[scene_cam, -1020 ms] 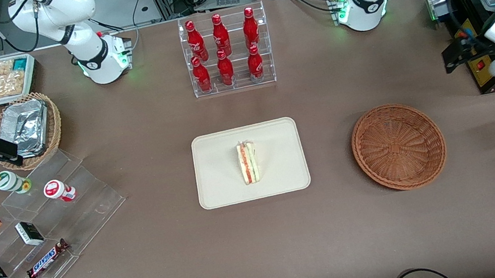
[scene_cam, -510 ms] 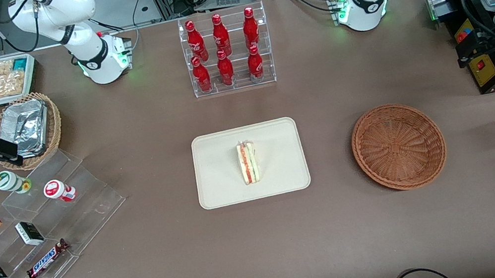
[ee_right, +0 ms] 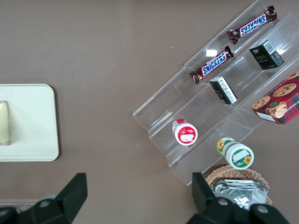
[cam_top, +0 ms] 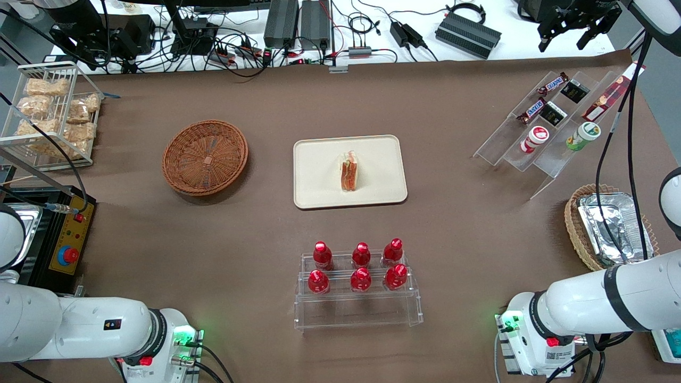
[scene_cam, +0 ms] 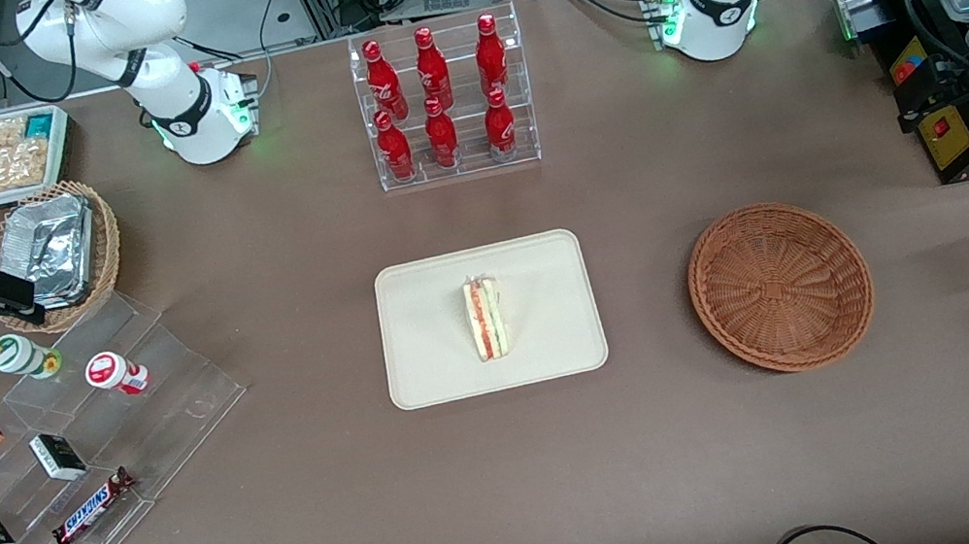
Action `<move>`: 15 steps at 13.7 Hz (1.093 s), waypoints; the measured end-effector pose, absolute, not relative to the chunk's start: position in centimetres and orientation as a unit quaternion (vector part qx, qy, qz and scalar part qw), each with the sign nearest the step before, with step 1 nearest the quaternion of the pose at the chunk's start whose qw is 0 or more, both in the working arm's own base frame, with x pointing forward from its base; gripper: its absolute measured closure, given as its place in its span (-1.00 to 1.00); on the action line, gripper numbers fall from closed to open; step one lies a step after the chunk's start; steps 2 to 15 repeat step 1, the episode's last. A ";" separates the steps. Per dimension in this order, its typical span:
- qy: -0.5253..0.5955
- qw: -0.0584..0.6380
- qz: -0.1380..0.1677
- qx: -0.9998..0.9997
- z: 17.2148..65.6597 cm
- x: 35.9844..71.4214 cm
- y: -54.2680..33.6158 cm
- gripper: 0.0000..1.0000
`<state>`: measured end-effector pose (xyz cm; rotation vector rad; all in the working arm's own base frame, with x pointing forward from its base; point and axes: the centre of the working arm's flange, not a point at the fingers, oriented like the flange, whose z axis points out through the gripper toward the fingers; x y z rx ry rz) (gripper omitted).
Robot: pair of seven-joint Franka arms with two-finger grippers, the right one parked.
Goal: Place sandwich from basket to tray
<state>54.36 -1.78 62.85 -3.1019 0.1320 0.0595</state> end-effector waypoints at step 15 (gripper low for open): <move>0.042 0.018 0.020 -0.999 62.9 54.3 -1.8 -1.00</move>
